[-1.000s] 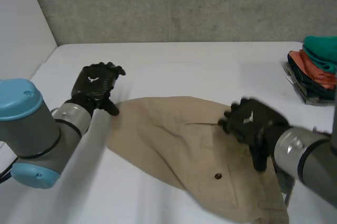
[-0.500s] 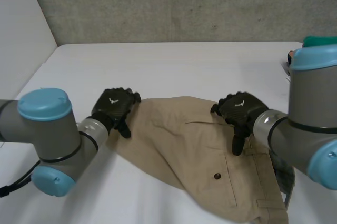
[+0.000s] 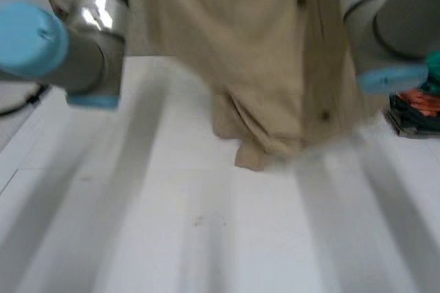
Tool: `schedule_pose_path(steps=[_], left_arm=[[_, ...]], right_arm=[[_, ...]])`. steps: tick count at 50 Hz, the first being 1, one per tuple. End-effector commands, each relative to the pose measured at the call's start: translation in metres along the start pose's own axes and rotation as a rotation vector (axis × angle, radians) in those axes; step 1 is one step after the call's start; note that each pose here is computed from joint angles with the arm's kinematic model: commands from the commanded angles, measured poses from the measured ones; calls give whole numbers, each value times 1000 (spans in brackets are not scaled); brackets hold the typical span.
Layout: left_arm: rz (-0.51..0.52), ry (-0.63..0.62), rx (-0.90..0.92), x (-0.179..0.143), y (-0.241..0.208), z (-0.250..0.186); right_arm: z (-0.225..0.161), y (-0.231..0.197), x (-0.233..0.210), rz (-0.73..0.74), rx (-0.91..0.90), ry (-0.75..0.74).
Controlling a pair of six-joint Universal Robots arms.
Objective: Fold the laundry.
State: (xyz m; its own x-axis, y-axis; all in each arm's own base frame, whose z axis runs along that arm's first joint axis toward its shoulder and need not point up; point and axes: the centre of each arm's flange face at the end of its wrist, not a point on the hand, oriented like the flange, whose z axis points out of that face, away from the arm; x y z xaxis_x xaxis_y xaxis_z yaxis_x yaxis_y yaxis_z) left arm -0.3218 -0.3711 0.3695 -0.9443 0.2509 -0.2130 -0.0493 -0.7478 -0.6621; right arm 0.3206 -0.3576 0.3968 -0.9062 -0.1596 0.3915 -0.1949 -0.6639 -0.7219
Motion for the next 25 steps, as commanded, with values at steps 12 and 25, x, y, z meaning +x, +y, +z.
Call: schedule_pose_path(steps=[12, 25], left_arm=[[-88, 38, -293, 3, 32, -73], [-8, 312, -915, 31, 28, -236]], right_arm=[[-40, 65, -39, 11, -220, -150], [-193, 131, -78, 18, -896, -614]])
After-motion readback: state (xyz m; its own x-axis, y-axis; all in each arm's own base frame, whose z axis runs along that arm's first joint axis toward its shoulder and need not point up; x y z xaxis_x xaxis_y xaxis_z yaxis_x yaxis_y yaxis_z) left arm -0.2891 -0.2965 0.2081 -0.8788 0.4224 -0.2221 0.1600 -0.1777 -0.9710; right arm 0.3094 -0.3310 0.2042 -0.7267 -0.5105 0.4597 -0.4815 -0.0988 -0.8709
